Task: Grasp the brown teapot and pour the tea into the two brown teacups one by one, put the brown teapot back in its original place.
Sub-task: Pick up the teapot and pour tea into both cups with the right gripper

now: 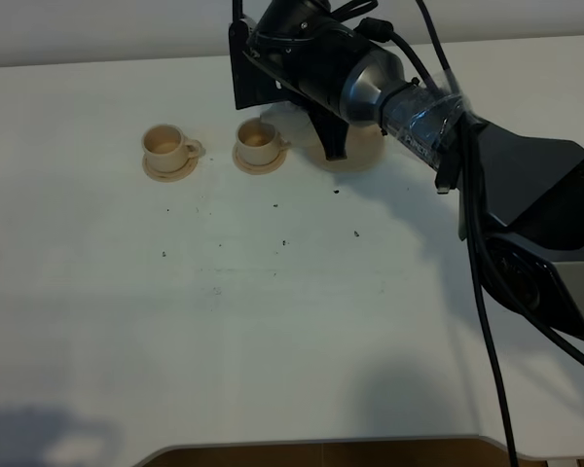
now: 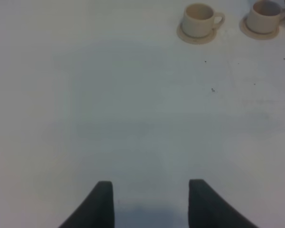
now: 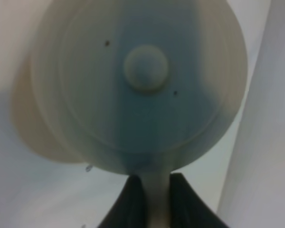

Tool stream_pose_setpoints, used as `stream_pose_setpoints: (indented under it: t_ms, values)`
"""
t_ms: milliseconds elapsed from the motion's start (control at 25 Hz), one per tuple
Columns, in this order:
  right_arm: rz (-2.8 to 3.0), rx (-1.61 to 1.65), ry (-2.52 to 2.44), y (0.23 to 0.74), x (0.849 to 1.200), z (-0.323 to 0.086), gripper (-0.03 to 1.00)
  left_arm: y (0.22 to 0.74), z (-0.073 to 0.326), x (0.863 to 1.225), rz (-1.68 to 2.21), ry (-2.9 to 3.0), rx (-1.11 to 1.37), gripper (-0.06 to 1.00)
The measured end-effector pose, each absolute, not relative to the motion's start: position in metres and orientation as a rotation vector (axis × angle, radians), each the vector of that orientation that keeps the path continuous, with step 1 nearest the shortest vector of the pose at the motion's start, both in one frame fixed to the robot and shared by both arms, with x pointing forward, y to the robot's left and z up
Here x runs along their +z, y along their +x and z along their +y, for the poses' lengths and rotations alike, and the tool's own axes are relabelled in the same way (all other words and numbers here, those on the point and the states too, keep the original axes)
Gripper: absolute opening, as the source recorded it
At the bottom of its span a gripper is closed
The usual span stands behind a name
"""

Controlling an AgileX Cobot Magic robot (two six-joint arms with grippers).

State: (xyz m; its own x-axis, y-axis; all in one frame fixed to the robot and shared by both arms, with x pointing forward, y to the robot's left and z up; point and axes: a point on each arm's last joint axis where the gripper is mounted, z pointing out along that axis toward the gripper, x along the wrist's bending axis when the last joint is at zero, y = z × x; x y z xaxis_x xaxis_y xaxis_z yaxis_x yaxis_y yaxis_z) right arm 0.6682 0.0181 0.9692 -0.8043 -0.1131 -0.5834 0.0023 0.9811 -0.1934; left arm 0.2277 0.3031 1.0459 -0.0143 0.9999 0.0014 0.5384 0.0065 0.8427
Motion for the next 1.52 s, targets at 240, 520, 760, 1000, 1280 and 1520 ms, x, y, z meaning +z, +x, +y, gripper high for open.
stream_pose_setpoints:
  t_ms: [240, 520, 760, 1000, 1280, 1520]
  values:
    - [2.465, -0.259, -0.113, 0.6668, 0.9708, 0.022, 0.13, 0.2277, 0.3031, 1.0459, 1.628, 1.606, 0.893, 0.37]
    - [2.449, -0.284, -0.141, 0.6678, 0.9718, 0.0211, 0.13, 0.2277, 0.3031, 1.0459, 1.628, 1.606, 0.893, 0.37]
    - [2.432, -0.293, -0.18, 0.669, 0.9728, 0.0215, 0.13, 0.2277, 0.3031, 1.0459, 1.628, 1.606, 0.893, 0.37]
    - [2.414, -0.292, -0.224, 0.6703, 0.9735, 0.0227, 0.13, 0.2277, 0.3031, 1.0459, 1.628, 1.606, 0.893, 0.37]
    - [2.386, -0.287, -0.261, 0.6722, 0.9749, 0.0242, 0.13, 0.2277, 0.3031, 1.0459, 1.628, 1.606, 0.893, 0.37]
    - [2.375, -0.301, -0.312, 0.6727, 0.9753, 0.0247, 0.13, 0.2277, 0.3031, 1.0459, 1.628, 1.606, 0.893, 0.37]
